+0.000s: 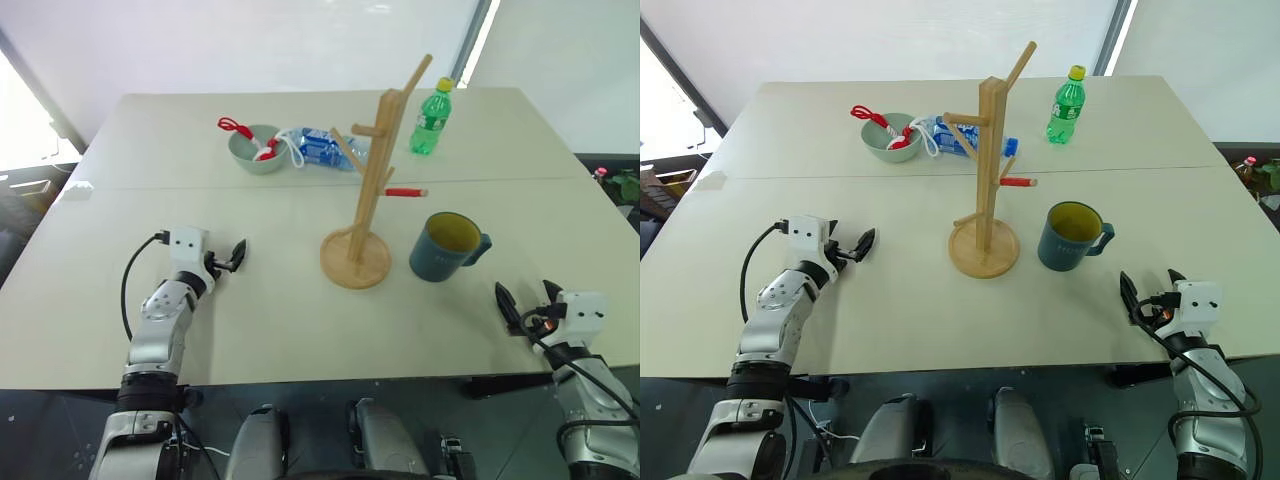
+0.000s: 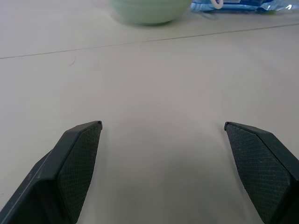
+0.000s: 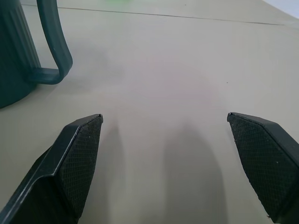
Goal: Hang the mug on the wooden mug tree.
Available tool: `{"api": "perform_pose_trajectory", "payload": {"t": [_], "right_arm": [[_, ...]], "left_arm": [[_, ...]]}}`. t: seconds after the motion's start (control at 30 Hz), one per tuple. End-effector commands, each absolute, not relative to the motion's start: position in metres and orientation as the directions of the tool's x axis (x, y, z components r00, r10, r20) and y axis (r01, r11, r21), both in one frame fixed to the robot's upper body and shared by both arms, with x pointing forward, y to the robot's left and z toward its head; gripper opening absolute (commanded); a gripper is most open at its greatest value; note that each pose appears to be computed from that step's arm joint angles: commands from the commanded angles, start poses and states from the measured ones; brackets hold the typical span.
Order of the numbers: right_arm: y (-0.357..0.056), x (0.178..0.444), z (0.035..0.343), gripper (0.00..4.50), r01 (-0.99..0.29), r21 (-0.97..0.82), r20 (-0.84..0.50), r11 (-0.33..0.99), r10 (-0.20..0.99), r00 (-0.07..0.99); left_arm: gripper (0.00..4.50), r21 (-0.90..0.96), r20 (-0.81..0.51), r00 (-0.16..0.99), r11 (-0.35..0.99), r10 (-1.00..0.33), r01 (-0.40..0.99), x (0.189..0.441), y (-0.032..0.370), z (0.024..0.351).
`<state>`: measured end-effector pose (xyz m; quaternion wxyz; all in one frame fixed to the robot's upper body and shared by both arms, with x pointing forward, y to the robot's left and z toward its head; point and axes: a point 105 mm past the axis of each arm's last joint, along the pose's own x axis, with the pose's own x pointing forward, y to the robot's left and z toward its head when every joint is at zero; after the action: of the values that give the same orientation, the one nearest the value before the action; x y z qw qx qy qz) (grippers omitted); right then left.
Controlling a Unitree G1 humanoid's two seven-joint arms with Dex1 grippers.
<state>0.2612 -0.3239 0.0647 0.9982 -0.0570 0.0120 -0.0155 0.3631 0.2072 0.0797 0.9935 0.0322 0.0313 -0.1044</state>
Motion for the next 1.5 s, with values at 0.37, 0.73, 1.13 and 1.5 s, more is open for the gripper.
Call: {"api": "perform_pose_trajectory", "payload": {"t": [0.37,0.73,1.13,1.5], "right_arm": [[-0.323,0.265,0.076,4.43,0.023,-0.14,0.022,0.99,-0.02,1.0],[-0.312,0.271,0.086,4.43,-0.047,-0.174,0.062,0.984,0.059,0.996],[-0.301,0.289,0.098,4.43,-0.117,-0.153,0.096,0.981,0.133,0.986],[-0.298,0.309,0.096,4.43,-0.155,-0.121,0.093,0.98,0.166,0.982]], "left_arm": [[4.5,0.049,-0.019,0.938,0.937,-0.345,0.346,0.346,0.189,0.093],[4.5,0.089,-0.068,0.447,0.441,-0.892,0.893,0.26,0.103,0.096],[4.5,0.099,-0.031,0.252,0.248,-0.967,0.964,0.243,0.07,0.115],[4.5,0.111,-0.001,0.251,0.25,-0.968,0.962,0.246,0.061,0.127]]}}
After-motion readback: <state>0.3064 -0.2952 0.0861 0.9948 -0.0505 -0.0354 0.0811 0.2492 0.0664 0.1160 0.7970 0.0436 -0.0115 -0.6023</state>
